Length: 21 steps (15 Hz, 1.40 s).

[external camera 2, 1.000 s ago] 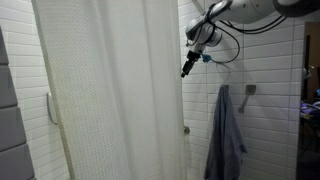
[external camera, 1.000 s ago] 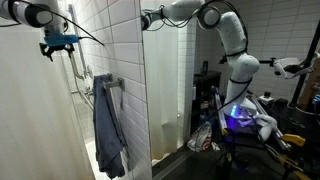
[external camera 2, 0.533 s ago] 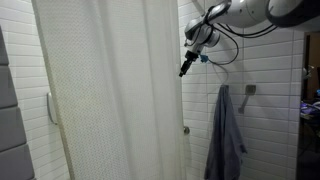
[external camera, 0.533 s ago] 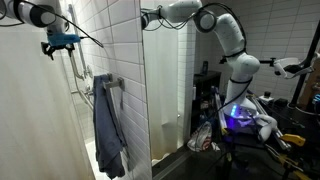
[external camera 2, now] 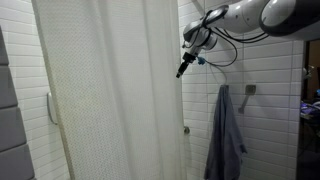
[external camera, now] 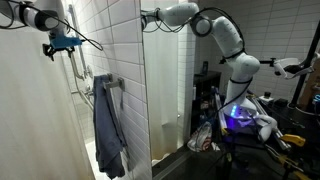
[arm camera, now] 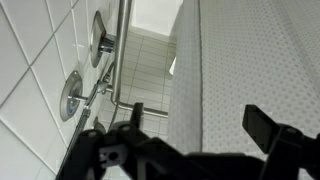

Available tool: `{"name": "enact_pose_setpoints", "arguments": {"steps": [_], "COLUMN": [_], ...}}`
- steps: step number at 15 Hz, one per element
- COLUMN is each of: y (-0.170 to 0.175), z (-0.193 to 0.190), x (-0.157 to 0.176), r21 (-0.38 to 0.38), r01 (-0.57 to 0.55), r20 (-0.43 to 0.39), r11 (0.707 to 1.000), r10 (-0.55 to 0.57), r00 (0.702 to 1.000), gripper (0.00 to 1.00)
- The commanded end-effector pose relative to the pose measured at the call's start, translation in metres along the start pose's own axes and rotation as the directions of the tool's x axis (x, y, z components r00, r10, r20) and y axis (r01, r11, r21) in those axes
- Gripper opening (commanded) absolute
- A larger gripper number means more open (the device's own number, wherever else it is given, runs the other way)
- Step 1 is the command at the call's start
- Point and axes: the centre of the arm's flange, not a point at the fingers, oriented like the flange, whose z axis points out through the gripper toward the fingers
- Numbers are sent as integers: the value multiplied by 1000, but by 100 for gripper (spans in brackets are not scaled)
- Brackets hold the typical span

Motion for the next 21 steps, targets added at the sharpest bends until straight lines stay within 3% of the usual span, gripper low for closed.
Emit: {"name": "enact_pose_setpoints", "arguments": {"steps": [1, 10, 11, 21], "y": [13, 12, 5, 5], "z": [2, 8, 8, 10], "x": [9, 10, 10, 10], "r21": [7, -5, -3, -4], "r01": [31, 9, -1, -5], "r20": [-49, -135, -95, -98], "r11": [999, 1000, 1000, 1000], "r10": [-30, -10, 1, 4], "r00": [998, 991, 995, 995], "gripper": [100, 100, 100, 100]}}
